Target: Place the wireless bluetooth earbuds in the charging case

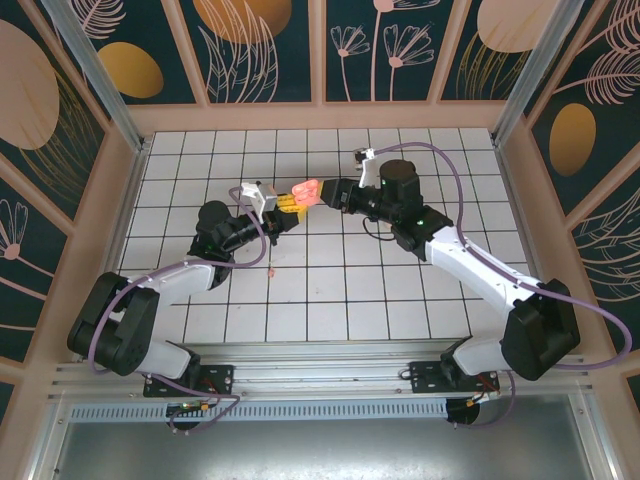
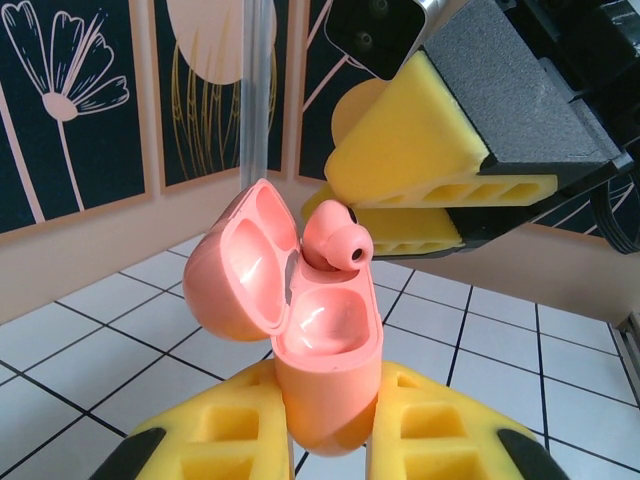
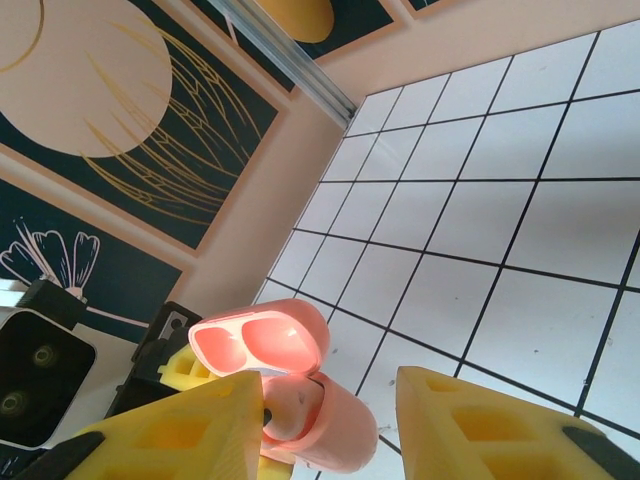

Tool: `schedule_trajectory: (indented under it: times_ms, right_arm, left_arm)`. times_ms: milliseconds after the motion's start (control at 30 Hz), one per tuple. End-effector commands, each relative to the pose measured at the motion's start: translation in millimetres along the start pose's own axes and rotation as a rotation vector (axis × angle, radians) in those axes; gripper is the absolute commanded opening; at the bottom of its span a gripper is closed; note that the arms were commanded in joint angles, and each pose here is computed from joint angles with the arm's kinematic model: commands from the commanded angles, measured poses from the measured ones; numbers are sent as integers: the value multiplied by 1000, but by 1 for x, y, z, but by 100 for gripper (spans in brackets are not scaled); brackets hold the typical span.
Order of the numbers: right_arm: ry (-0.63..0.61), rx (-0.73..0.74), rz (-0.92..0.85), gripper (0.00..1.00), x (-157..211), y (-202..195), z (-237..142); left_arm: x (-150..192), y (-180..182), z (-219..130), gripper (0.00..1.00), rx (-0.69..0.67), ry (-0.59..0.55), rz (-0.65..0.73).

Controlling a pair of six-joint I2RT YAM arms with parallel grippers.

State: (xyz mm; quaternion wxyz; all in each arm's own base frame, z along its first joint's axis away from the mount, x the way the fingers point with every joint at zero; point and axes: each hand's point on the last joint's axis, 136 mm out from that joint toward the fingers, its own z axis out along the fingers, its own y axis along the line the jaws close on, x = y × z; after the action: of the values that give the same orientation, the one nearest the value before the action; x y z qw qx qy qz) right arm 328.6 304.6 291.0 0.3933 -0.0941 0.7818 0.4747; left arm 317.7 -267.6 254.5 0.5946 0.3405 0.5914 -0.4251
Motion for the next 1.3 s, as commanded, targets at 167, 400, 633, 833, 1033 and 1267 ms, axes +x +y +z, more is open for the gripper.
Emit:
schedule_trajectory:
  times_ms: [167, 400, 633, 833, 1033, 1267]
  right_arm:
    - [16, 19, -2, 39, 0, 0, 7]
    - [-21, 74, 23, 39, 2, 0, 7]
    - [-84, 143, 26, 43, -3, 0, 1]
    - [-134, 93, -10, 47, -15, 17, -11]
    - [-159, 84, -39, 49, -25, 27, -32]
    - [-121, 150, -5, 48, -23, 22, -47]
  left_arm:
    - [-28, -6, 2, 6, 20, -67, 65]
    - [-29, -6, 2, 6, 21, -69, 62]
    - [-29, -7, 2, 6, 27, -70, 61]
    - [-27, -7, 3, 6, 31, -62, 59]
    - [-21, 3, 3, 7, -22, -45, 12]
    - [-6, 16, 5, 7, -60, -30, -155]
